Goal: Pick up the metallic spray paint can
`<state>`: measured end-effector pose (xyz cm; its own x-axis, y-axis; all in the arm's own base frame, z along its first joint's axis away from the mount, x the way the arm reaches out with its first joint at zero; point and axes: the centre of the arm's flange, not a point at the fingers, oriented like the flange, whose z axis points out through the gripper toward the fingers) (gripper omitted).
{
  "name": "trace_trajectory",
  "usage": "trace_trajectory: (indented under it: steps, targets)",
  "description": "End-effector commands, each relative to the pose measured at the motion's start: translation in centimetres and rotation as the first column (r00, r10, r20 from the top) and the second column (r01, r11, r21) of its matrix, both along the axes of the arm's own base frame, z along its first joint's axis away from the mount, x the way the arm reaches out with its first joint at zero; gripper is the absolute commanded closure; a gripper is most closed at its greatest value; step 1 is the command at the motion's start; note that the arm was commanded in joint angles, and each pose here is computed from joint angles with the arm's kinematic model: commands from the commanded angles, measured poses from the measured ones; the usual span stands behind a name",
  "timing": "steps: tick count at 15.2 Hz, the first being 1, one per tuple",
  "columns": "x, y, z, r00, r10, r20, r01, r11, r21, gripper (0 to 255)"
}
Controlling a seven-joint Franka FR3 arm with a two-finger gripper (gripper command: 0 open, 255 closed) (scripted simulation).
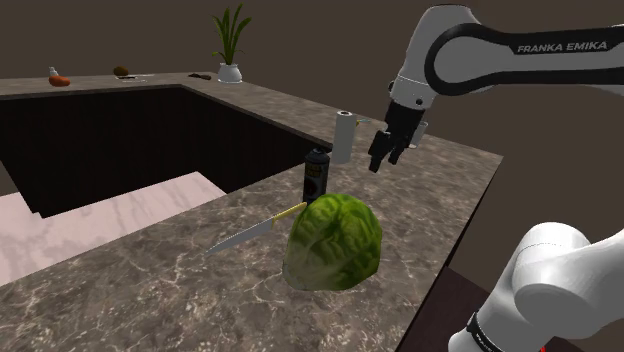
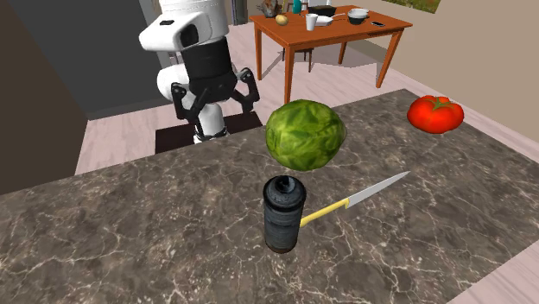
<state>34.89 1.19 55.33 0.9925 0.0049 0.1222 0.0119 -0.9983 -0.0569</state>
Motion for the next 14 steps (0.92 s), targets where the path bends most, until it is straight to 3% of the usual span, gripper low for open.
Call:
trace_trajectory:
  steps: [1, 6, 11, 14]
  targets:
    - [1.6, 0.6, -0.5, 0.996, 0.054, 0.064, -0.053, 0.998, -0.021, 0]
    - [5.7, 3.0, -1.8, 0.962, 0.185, 0.202, -0.171, 0.982, -0.085, 0]
    - [9.6, 5.8, -2.6, 0.891, 0.316, 0.325, -0.277, 0.947, -0.163, 0]
    - [9.6, 5.8, -3.7, 0.891, 0.317, 0.326, -0.277, 0.947, -0.164, 0]
